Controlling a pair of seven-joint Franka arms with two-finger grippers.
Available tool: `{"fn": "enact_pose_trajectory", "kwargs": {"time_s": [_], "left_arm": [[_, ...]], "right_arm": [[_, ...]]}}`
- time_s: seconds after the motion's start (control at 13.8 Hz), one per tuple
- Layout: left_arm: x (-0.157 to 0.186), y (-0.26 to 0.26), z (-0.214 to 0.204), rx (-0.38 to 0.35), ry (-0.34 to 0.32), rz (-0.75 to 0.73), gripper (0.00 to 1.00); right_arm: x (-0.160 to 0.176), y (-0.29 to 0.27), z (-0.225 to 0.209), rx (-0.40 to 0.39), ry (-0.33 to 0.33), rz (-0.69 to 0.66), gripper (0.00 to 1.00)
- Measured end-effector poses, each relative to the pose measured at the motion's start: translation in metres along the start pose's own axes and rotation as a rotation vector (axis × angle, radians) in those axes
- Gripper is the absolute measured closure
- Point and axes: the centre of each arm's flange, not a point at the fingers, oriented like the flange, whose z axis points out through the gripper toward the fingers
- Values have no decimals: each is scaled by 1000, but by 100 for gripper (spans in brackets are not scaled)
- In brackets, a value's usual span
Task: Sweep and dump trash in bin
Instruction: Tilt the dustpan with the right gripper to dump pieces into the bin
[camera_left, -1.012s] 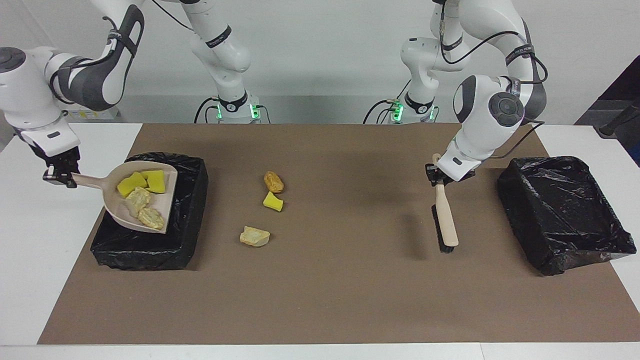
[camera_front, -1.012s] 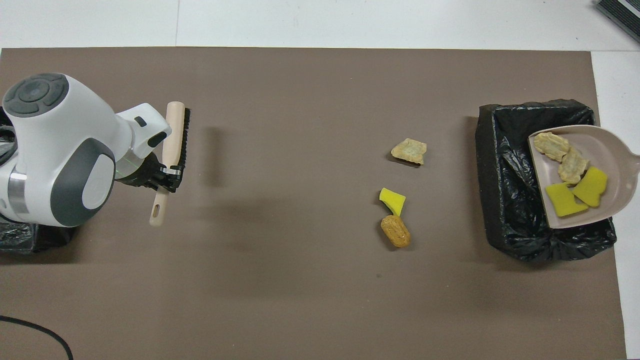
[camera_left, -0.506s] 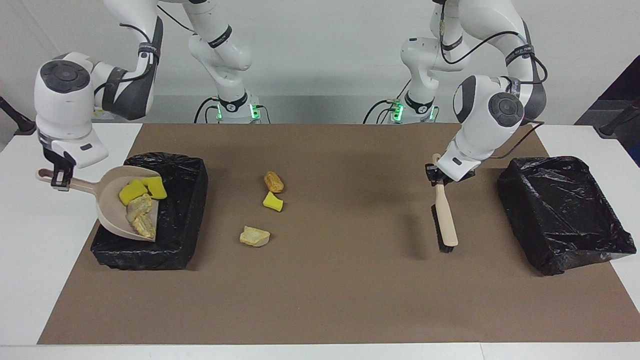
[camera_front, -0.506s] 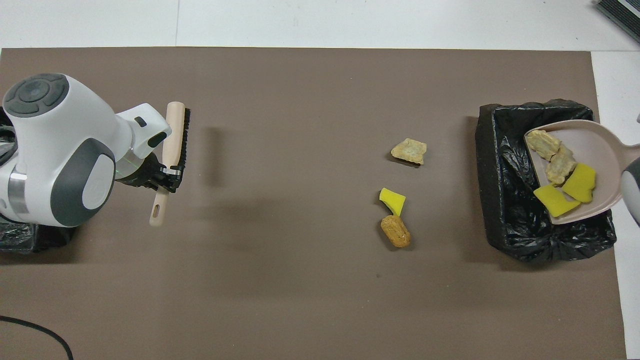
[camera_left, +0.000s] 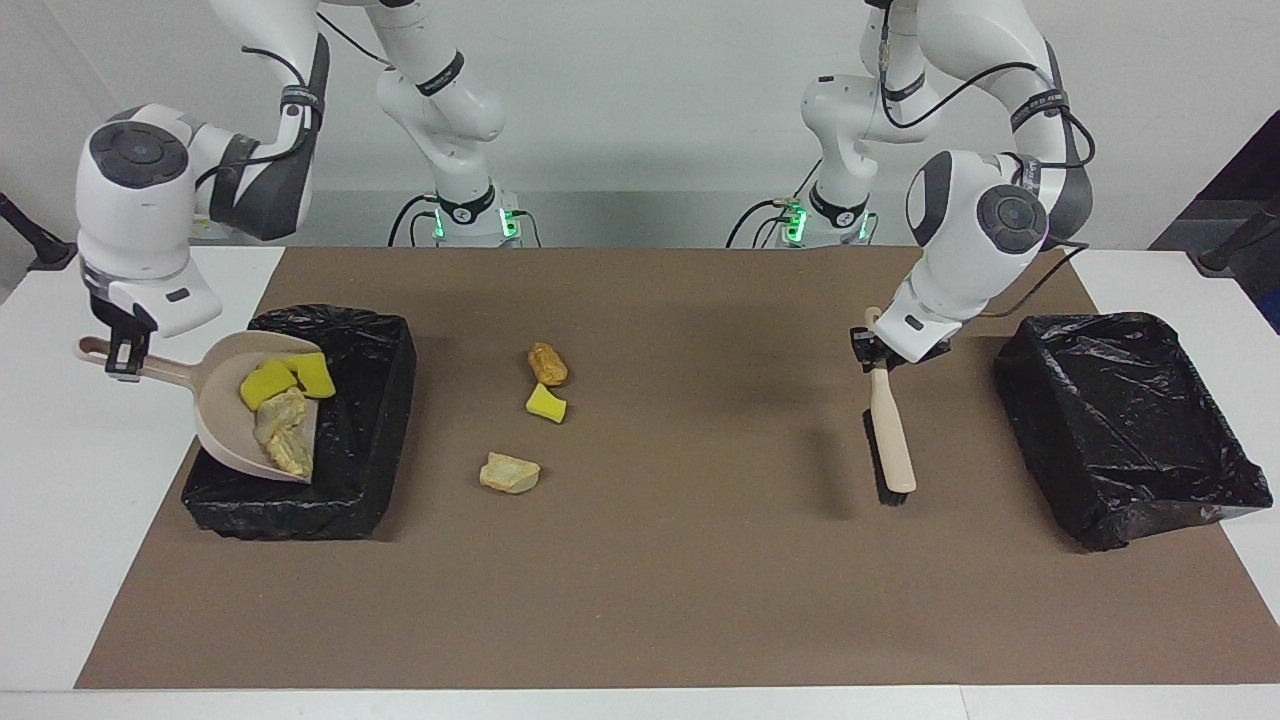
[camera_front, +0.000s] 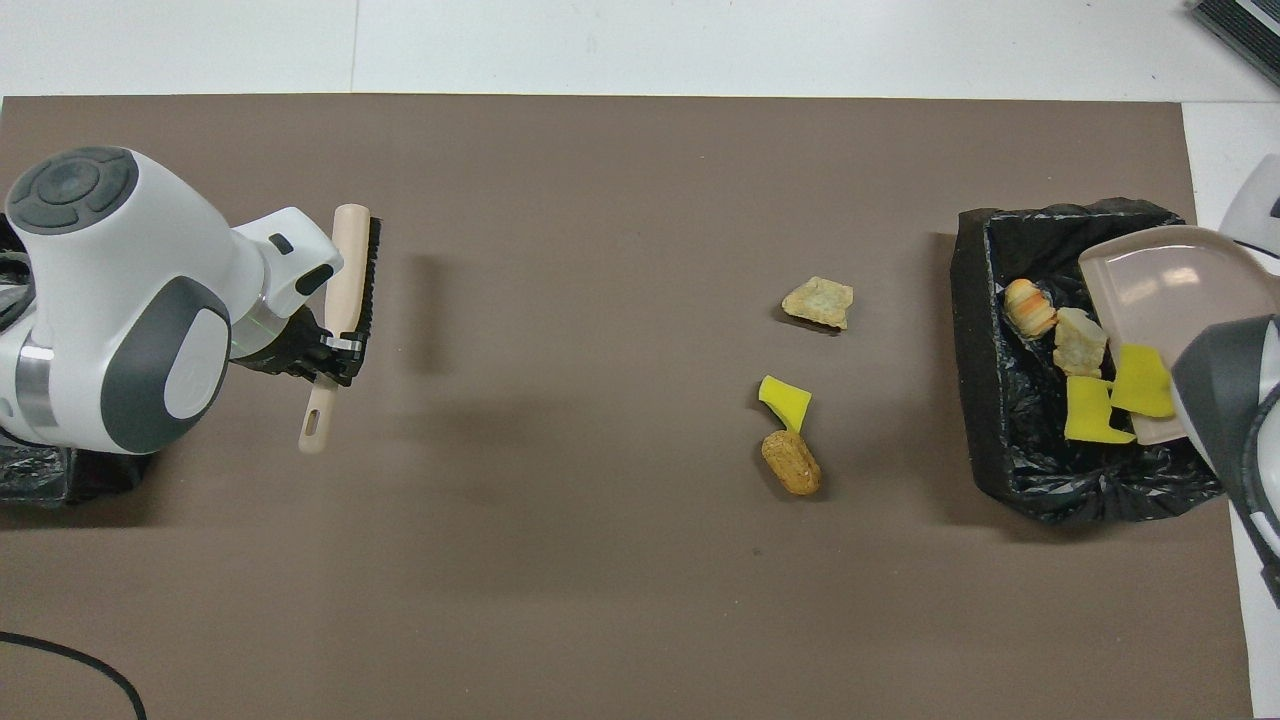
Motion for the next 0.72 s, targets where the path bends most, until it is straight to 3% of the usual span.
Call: {"fn": "enact_pose_trajectory", "kwargs": {"time_s": [0.43,0.72], "left_arm": [[0,1,0,0,0,1,74],[0,1,0,0,0,2,74]], "right_arm": [[-3,-6,-49,-17,-134,19,67],[-4,-2,-67,-49,-149,23,67]]}}
